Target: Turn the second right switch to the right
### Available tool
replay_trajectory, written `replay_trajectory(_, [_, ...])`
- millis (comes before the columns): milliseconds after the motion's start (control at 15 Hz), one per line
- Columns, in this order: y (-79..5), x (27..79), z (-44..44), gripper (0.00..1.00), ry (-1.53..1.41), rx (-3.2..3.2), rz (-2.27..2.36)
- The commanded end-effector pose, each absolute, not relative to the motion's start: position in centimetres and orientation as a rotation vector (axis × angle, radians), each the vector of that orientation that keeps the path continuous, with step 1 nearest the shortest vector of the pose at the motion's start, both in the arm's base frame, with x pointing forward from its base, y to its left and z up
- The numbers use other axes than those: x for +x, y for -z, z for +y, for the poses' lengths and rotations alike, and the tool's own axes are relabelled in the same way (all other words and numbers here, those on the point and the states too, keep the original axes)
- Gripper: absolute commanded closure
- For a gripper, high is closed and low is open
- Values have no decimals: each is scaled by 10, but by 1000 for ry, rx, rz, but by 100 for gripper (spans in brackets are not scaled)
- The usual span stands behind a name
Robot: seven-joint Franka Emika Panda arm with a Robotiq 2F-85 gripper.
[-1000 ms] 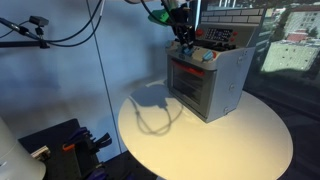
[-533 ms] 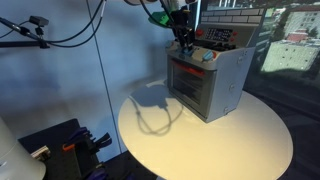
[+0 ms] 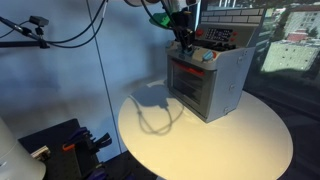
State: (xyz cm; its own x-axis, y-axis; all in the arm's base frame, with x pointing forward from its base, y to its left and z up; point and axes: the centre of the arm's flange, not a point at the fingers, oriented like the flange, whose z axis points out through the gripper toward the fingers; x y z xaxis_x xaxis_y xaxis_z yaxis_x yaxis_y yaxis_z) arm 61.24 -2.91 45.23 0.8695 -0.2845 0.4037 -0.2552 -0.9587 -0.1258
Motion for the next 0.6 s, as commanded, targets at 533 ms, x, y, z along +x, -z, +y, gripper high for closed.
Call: replay_trajectory(533, [-456,623,-26,74,678,-2967,403])
